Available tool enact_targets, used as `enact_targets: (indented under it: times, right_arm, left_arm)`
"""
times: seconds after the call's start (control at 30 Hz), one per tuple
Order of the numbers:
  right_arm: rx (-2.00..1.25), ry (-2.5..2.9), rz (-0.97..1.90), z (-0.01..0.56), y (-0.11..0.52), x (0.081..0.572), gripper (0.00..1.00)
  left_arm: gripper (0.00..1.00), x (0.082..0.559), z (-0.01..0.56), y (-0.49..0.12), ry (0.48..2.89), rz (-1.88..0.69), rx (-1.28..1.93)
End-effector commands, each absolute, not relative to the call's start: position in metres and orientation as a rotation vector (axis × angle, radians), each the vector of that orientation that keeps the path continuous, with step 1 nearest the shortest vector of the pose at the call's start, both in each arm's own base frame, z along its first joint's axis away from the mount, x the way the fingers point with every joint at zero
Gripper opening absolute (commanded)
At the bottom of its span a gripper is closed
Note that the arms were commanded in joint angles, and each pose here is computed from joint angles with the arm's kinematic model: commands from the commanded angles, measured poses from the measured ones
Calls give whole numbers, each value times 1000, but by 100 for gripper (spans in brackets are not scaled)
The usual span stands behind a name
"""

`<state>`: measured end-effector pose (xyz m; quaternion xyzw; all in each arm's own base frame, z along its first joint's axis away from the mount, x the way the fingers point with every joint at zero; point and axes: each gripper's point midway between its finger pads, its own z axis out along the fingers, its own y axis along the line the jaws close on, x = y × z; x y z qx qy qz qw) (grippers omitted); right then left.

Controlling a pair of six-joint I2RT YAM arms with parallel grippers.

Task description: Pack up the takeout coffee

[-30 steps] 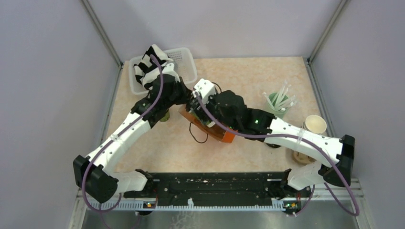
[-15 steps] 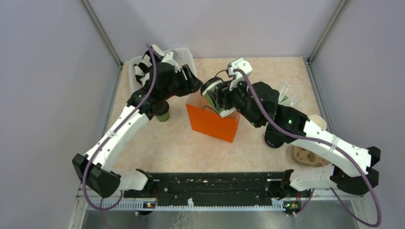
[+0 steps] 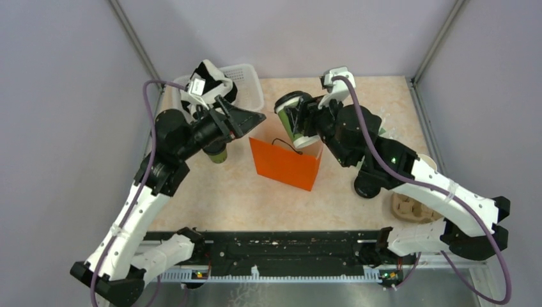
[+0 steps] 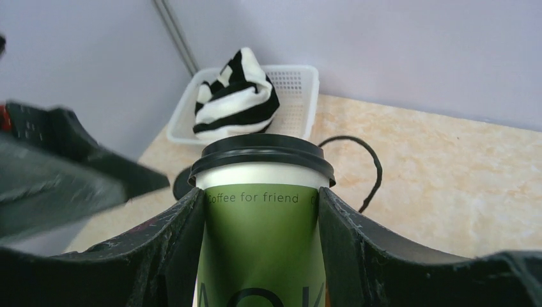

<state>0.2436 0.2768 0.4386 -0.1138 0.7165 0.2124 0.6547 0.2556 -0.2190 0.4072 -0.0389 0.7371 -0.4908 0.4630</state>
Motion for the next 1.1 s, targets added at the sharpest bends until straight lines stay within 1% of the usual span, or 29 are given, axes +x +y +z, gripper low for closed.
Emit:
enact_targets:
  times: [0.0,0.1,0.2,0.27,0.43,0.6,0.83,0.93,0.97,1.07]
  right_arm:
    - [-65,1507,623,496,275,247,36]
    - [-34,1457,682,513,280,247,38]
    - [-20,1422,733,523,286,247,38]
    - [-5,1414,763,525,290,247,38]
    - [18,1408,836,527,300,247,38]
    - [32,1417,858,524,305,250,38]
    - [55,1416,904,523,314,253,38]
    - [55,1414,919,523,318,253,38]
    - [55,1418,922,522,319,253,38]
    - [52,1429,929,520,320,252,38]
  left_arm:
    - [99,204,461,-246,1546,-1670,105]
    - [99,190,463,-255,1494,-1867,158]
    - [99,183,469,-259,1420,-1951,231]
    - [99,180,474,-260,1370,-1979,280]
    - [99,185,465,-269,1426,-2026,309]
    - [99,183,468,-268,1375,-2033,331]
    - [98,186,464,-275,1390,-2053,345]
    - [94,191,461,-277,1412,-2040,322]
    - [91,194,459,-277,1418,-2033,309]
    - [76,199,455,-278,1428,-2005,292]
